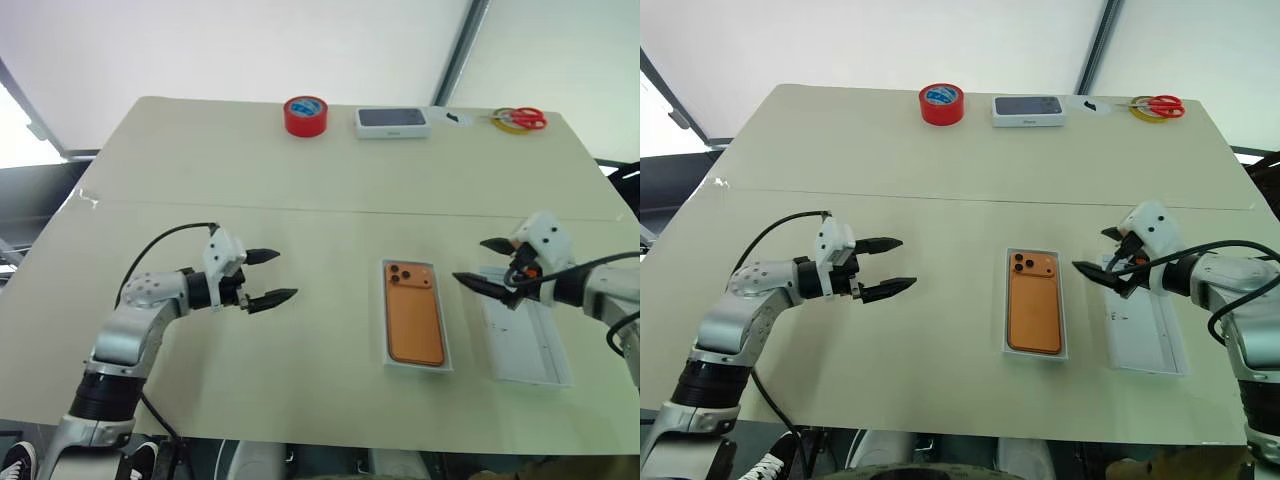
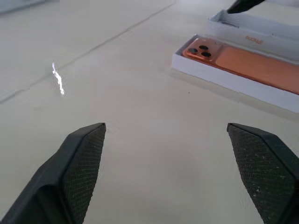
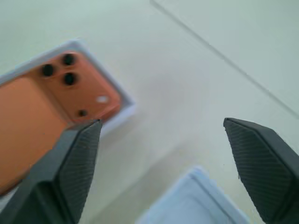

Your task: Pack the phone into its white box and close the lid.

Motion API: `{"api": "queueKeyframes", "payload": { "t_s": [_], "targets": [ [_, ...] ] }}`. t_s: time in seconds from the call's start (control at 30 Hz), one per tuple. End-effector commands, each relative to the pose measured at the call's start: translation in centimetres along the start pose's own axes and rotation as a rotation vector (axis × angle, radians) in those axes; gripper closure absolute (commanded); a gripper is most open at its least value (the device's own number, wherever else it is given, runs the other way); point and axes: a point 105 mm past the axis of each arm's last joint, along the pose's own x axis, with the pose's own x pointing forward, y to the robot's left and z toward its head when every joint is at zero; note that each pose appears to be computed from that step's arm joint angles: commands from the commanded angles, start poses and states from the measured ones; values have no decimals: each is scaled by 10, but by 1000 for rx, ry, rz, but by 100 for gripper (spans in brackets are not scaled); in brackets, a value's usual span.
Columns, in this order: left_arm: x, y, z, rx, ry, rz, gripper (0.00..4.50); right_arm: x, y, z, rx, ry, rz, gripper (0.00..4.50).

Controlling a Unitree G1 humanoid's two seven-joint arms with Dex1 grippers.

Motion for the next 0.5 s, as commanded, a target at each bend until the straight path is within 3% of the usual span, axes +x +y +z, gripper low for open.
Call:
{"api": "queueKeyframes", "payload": {
  "t_s": [0.03,0.17,0.5],
  "targets": [
    [-12,-2,20,70,-92,-21,1,-18,-3,-8,16,66,-116,3],
    [-19,-7,22,111,-113,-58,1,-29,26,-20,121,140,-79,3],
    [-32,-22,19,107,-103,-197,1,-37,53,-19,428,252,-45,3]
  ]
}}
